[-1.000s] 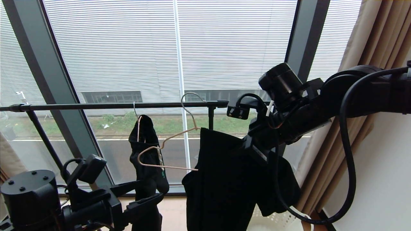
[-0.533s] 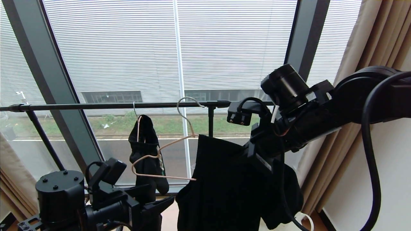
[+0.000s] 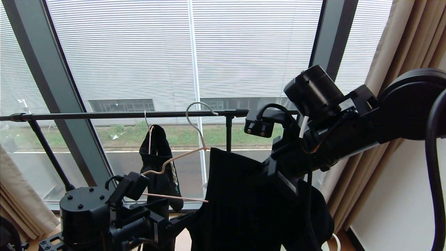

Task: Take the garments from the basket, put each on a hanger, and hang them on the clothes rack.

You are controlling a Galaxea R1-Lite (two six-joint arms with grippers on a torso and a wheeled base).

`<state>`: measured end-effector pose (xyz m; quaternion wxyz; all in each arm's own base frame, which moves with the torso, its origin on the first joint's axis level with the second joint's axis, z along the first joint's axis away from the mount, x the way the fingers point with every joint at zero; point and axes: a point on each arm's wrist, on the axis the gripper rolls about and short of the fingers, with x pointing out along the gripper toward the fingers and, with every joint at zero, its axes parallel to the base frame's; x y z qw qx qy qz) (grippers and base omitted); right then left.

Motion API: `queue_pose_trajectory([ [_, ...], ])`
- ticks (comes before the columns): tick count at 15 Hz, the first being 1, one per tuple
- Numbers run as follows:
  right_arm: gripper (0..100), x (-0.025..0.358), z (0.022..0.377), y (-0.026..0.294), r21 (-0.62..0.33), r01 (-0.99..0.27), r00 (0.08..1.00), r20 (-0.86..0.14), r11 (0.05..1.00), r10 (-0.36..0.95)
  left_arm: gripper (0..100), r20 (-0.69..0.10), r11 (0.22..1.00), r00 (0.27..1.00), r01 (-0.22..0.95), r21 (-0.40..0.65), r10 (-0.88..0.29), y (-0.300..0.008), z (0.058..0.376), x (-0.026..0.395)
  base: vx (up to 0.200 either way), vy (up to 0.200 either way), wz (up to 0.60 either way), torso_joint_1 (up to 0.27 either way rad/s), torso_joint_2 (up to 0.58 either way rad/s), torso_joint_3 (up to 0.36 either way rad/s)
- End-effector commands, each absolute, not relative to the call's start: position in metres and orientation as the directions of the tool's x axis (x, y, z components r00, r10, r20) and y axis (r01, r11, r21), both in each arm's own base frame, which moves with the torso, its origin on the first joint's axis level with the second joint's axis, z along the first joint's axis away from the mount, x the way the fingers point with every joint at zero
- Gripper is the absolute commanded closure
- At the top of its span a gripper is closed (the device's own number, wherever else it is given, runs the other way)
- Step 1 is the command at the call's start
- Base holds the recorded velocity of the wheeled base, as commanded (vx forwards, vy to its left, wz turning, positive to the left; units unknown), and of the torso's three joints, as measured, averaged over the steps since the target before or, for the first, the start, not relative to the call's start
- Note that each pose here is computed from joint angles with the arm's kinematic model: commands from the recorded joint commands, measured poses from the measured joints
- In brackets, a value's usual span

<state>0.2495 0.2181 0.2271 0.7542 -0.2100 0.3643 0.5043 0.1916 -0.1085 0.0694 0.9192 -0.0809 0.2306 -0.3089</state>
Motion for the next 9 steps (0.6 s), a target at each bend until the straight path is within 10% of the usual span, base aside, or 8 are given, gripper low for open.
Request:
queue_pose_trajectory([
  [1,100,0.246,0.23,0.221,0.054,-0.914,0.225,-0.756,0.401,0.614,0,-0.366,0.804,0.716,0.523,-0.282,-0.594,-0.111,0.07,0.192,0.0,0.0,0.0,0.0,0.0,0.0],
  [9,100,0.244,0.232,0.22,0.055,-0.913,0.228,-0.753,0.404,0.618,0,-0.416,0.826,0.714,0.501,-0.258,-0.563,-0.117,0.057,0.192,0.0,0.0,0.0,0.0,0.0,0.0],
])
